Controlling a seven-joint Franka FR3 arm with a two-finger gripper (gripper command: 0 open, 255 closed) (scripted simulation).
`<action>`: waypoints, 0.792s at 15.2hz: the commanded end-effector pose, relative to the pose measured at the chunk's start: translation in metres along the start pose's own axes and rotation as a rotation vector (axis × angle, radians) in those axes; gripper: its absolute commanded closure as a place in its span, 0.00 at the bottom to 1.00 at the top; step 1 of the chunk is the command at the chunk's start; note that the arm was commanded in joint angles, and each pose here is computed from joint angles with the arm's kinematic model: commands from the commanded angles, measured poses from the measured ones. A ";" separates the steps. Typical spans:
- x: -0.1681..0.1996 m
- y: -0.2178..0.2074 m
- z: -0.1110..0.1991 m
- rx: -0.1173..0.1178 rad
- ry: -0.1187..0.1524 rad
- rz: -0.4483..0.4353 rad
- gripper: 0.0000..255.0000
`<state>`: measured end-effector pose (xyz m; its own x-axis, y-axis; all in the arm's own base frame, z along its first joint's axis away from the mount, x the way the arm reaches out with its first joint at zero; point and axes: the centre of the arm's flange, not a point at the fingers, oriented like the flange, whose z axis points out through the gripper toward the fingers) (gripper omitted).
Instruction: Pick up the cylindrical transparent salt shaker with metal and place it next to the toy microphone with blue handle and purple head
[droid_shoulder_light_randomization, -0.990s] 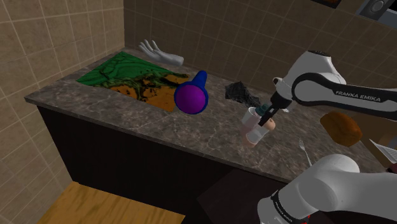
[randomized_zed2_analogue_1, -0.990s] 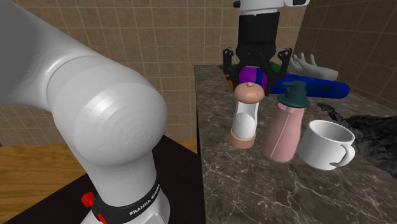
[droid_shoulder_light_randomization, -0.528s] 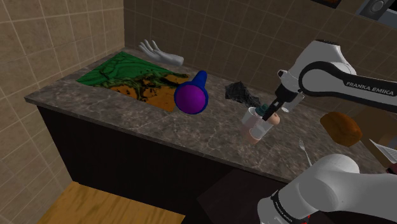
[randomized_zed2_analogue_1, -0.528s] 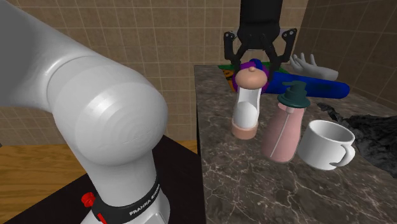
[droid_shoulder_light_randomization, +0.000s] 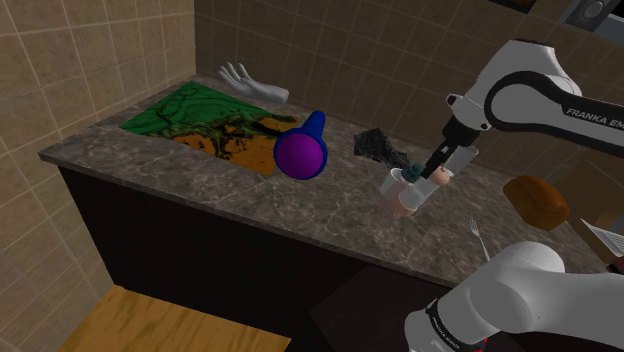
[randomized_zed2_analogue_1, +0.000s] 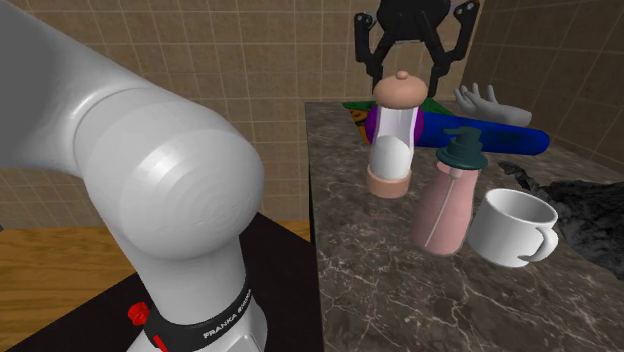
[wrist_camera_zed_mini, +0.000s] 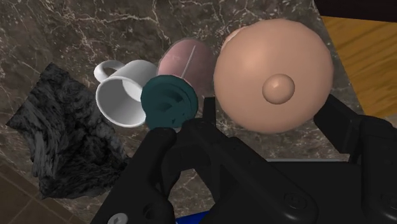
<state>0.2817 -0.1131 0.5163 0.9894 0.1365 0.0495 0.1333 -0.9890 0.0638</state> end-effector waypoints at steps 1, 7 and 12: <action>0.001 0.001 -0.010 0.000 0.000 0.000 1.00; 0.003 0.003 -0.042 0.000 0.000 0.000 1.00; 0.004 0.004 -0.068 0.000 0.000 0.000 1.00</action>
<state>0.2827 -0.1133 0.5794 0.9894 0.1365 0.0494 0.1333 -0.9890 0.0637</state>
